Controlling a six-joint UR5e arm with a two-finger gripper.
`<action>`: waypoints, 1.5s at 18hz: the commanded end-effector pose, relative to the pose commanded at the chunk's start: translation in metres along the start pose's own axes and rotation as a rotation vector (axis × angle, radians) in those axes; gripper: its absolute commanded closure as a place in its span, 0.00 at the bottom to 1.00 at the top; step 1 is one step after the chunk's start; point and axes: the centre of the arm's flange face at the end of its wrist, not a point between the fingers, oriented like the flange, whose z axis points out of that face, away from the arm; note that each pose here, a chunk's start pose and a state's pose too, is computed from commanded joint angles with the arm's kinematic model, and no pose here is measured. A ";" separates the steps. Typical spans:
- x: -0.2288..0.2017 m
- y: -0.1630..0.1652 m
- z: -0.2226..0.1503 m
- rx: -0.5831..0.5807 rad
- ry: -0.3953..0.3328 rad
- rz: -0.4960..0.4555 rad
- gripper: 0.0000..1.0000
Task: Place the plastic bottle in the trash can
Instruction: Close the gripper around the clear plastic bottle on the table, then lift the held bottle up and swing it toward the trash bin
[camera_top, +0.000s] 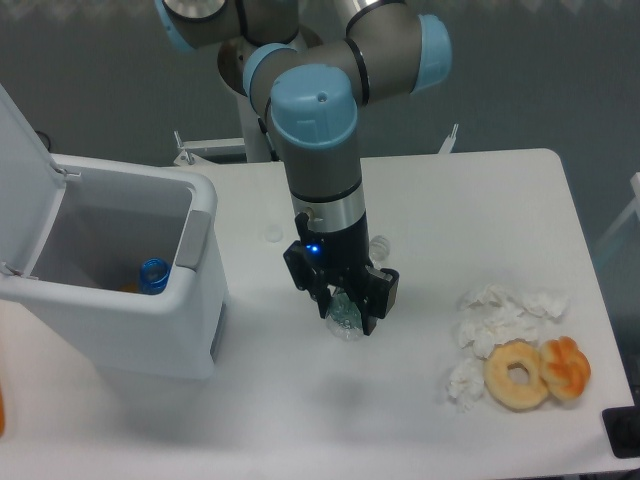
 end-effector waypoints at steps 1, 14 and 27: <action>0.001 0.000 0.001 0.000 0.002 0.001 0.35; -0.025 -0.006 -0.051 0.136 -0.011 -0.133 0.35; -0.060 0.007 -0.129 0.443 0.170 -0.580 0.35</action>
